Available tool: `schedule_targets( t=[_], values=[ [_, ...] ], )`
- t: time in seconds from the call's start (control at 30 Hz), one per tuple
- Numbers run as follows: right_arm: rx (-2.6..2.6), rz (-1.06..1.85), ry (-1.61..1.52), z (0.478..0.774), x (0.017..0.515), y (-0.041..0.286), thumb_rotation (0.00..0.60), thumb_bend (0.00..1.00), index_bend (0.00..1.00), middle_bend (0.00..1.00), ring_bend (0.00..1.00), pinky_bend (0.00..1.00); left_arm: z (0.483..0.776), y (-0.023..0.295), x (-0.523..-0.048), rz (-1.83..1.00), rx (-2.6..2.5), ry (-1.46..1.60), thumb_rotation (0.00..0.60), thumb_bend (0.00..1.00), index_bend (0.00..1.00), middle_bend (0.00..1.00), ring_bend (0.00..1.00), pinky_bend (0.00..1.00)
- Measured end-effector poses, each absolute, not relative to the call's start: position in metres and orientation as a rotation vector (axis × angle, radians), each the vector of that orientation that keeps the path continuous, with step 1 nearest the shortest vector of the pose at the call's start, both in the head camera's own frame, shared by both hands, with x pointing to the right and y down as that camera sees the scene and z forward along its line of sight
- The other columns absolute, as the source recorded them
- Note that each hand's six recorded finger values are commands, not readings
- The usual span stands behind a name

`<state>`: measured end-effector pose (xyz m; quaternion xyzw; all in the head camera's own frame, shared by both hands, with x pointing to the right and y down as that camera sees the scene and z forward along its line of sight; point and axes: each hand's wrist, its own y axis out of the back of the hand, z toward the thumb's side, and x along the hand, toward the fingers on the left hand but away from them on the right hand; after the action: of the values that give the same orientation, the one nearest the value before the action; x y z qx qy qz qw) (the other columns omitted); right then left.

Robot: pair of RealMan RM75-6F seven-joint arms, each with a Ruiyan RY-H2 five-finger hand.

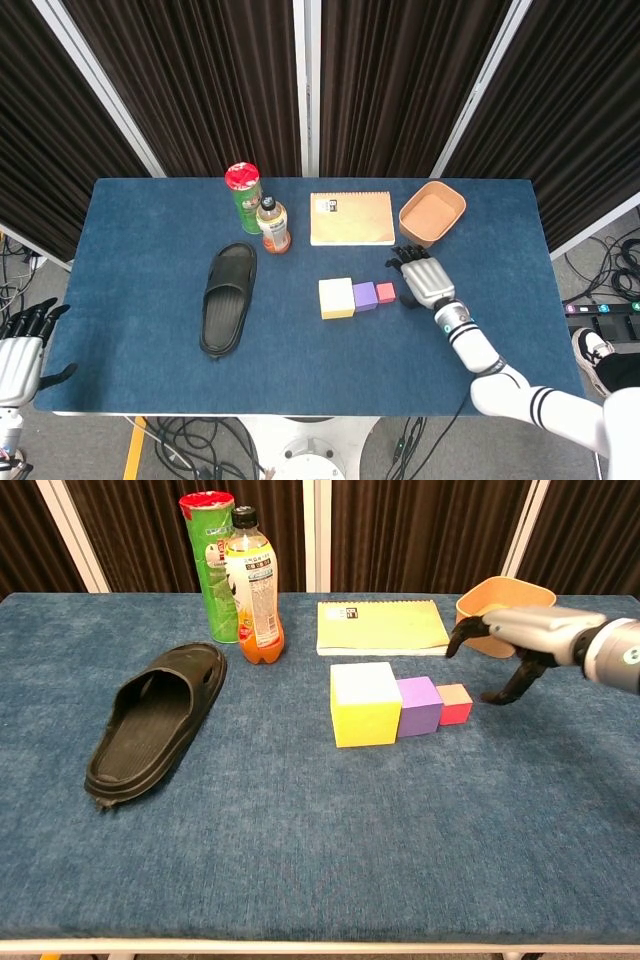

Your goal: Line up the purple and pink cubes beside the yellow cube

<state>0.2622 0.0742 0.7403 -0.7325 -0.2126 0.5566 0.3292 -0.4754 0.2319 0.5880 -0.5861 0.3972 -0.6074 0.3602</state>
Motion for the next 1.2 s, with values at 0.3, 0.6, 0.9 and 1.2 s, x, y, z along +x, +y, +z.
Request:
schedule_targets(
  t=[0.3,0.6,0.9,1.2],
  values=[
    [-1.881,1.504,-0.567,0.752,0.267,0.060,0.600,0.24,0.22,0.04,0.00,0.00,0.588,0.230,-0.474,-1.568,-1.511,1.015,0.600,0.00,0.22,0.22,0.15,0.17],
    [-1.910,1.500,-0.541,0.770,0.247,0.064,0.600,0.24,0.22,0.04,0.00,0.00,0.589,0.231,-0.476,-1.586,-1.507,1.012,0.600,0.00,0.22,0.22,0.15,0.17],
    [-1.933,1.465,-0.531,0.769,0.236,0.068,0.600,0.24,0.22,0.04,0.00,0.00,0.589,0.230,-0.475,-1.583,-1.506,1.008,0.600,0.00,0.22,0.22,0.15,0.17],
    [-1.934,1.463,-0.520,0.771,0.233,0.070,0.600,0.24,0.22,0.04,0.00,0.00,0.590,0.231,-0.476,-1.586,-1.510,1.008,0.600,0.00,0.22,0.22,0.15,0.17]
  ],
)
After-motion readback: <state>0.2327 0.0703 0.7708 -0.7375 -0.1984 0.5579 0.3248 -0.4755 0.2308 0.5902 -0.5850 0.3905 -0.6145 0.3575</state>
